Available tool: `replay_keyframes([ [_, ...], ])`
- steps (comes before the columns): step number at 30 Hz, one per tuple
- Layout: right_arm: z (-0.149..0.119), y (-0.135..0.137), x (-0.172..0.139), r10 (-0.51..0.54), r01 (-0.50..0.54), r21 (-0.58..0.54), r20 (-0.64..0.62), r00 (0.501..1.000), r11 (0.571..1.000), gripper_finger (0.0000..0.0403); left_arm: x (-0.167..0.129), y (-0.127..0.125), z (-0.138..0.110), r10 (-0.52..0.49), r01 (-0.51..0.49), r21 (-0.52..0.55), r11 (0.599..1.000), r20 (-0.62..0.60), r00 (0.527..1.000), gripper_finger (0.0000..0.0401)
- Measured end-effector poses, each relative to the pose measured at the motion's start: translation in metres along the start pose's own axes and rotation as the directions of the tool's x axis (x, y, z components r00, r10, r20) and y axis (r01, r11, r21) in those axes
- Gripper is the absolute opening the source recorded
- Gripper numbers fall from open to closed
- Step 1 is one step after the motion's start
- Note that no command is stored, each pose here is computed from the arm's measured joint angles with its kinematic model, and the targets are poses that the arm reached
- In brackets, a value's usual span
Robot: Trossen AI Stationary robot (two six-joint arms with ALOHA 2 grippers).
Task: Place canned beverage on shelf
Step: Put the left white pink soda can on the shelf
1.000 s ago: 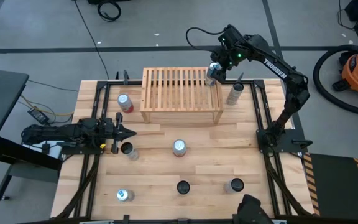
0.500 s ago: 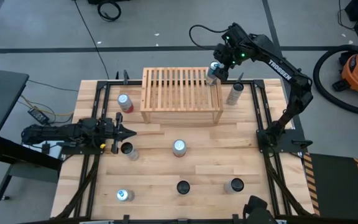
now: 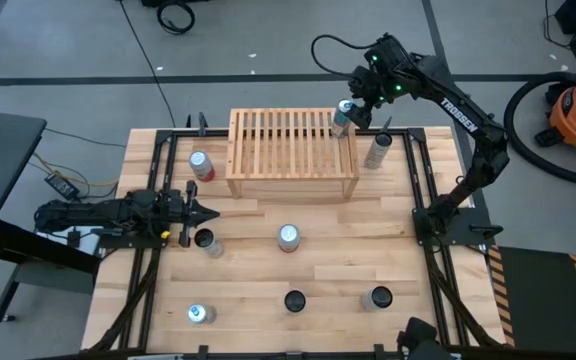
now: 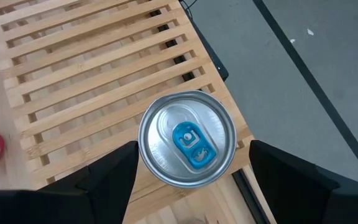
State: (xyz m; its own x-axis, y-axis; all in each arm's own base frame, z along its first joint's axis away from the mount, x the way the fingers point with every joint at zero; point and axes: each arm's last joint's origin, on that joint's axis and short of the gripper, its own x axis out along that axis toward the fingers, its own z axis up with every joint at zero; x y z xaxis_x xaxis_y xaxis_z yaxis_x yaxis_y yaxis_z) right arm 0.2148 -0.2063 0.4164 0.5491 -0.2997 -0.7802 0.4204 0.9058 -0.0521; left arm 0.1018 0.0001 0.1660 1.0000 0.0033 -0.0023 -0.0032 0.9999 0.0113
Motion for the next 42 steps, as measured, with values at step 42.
replay_keyframes([
  [42, -0.039, 0.052, -0.106, 0.011, -0.028, 0.118, 0.143, 0.99, 0.993, 0.0316, 0.0, 0.0, 0.0, 0.0, 0.0, 0.0, 1.0, 0.001, 1.0, 0.0018],
])
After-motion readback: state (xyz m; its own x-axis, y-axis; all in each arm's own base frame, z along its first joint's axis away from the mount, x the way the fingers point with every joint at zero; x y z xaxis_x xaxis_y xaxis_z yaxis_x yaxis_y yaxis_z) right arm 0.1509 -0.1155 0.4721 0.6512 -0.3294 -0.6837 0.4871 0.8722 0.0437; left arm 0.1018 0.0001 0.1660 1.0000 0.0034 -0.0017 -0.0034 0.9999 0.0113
